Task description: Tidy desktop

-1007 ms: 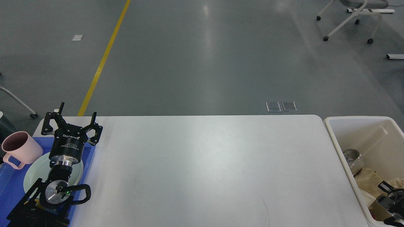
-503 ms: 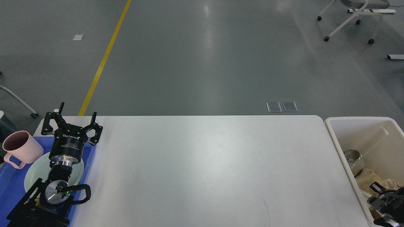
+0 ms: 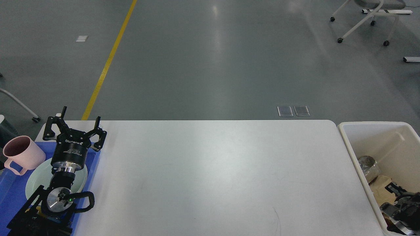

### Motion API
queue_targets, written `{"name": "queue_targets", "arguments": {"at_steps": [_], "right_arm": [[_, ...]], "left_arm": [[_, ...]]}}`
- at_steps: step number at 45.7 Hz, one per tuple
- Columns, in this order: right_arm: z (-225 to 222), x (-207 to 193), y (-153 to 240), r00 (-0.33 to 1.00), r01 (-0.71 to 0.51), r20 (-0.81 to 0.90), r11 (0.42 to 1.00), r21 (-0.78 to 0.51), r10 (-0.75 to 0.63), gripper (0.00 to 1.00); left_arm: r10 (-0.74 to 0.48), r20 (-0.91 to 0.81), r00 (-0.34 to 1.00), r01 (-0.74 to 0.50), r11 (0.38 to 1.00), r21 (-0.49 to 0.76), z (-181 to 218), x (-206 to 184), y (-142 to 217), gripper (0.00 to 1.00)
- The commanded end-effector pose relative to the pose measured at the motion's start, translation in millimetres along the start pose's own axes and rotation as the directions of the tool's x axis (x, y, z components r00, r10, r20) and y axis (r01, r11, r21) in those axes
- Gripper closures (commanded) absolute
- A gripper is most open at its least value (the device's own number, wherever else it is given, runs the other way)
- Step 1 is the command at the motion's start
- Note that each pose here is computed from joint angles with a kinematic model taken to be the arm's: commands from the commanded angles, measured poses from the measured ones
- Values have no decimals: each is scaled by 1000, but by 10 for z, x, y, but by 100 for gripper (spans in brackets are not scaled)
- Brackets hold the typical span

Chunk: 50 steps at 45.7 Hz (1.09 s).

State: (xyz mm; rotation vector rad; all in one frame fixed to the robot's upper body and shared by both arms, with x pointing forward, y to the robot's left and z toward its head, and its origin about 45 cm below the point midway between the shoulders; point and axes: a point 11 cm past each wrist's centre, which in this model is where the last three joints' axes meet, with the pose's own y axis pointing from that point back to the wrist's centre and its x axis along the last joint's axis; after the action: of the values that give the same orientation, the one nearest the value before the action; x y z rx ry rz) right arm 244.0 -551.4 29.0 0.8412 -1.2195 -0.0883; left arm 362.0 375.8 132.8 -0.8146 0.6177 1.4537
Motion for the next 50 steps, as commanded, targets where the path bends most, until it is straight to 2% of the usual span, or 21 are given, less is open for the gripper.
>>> {"name": "queue_targets", "arguments": {"at_steps": [1, 11, 17, 22, 29, 34, 38, 44, 47, 50], "right_arm": [[1, 31, -4, 1000, -5, -1, 1000, 0, 5, 0], [-16, 60, -5, 1000, -9, -2, 1000, 4, 9, 0], [-154, 281, 0, 999, -31, 45, 999, 22, 30, 0], [-489, 541, 77, 969, -4, 246, 997, 73, -14, 0], [-698, 879, 167, 830, 27, 548, 989, 142, -101, 0], [-1290, 1028, 458, 727, 31, 644, 947, 320, -241, 0], [-1615, 1232, 681, 677, -17, 671, 905, 425, -303, 0], [-1867, 1335, 925, 598, -49, 694, 846, 531, -401, 0], [-1958, 1346, 1047, 507, -60, 718, 811, 582, -477, 0], [-2037, 1150, 1162, 373, -71, 726, 763, 643, -577, 0]], "left_arm": [[0, 0, 1000, 0, 1000, 0, 0, 0, 0, 4], [0, 0, 1000, 0, 1000, 0, 0, 0, 0, 3], [0, 0, 1000, 0, 1000, 0, 0, 0, 0, 3], [0, 0, 1000, 0, 1000, 0, 0, 0, 0, 3], [0, 0, 1000, 0, 1000, 0, 0, 0, 0, 3], [0, 0, 1000, 0, 1000, 0, 0, 0, 0, 3], [0, 0, 1000, 0, 1000, 0, 0, 0, 0, 3], [0, 0, 1000, 0, 1000, 0, 0, 0, 0, 3], [0, 0, 1000, 0, 1000, 0, 0, 0, 0, 4], [0, 0, 1000, 0, 1000, 0, 0, 0, 0, 4]]}}
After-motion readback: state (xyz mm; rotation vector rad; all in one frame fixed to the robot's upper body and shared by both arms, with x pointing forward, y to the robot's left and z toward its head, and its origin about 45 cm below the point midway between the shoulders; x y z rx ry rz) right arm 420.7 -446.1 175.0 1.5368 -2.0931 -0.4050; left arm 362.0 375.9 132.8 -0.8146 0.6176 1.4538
